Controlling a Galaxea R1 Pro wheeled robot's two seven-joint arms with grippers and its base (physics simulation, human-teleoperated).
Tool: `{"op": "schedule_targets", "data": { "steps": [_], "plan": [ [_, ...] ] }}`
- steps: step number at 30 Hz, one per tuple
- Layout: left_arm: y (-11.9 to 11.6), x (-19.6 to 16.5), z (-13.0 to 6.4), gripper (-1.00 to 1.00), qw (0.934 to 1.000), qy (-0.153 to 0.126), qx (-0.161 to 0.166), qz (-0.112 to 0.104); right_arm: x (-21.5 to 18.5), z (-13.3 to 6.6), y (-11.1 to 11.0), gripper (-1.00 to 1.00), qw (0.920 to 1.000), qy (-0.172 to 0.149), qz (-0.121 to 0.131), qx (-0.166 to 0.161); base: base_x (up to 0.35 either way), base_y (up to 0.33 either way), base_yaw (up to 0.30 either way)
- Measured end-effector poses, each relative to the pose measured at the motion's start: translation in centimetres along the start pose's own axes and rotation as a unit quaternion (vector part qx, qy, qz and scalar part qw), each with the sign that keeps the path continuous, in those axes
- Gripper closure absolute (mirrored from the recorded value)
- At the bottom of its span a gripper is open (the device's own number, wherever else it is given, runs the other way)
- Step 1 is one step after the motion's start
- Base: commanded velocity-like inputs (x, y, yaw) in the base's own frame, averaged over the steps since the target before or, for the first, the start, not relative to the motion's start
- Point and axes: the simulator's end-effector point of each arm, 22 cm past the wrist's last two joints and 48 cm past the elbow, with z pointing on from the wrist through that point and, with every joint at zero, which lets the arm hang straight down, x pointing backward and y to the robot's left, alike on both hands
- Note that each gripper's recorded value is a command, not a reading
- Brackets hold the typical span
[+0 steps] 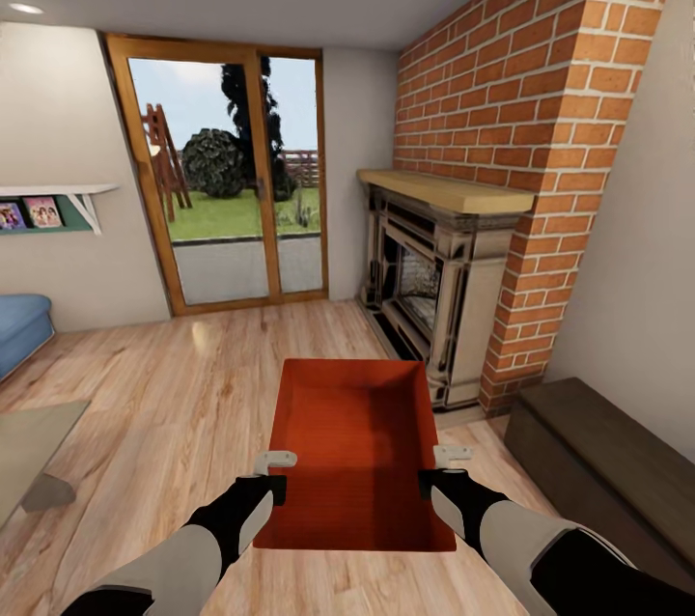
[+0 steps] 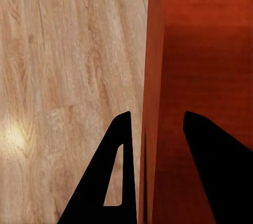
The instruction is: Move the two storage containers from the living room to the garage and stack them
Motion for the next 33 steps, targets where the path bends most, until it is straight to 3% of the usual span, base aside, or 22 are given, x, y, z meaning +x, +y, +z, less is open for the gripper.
{"op": "schedule_targets", "data": {
  "steps": [33],
  "plan": [
    [0.01, -0.11, -0.08, 1.00, 1.0000, -0.001, 0.000, 0.000, -0.13, -0.08, -0.01, 1.00, 1.0000, -0.001, 0.000, 0.000, 0.000, 0.000, 0.000]
  ]
}}
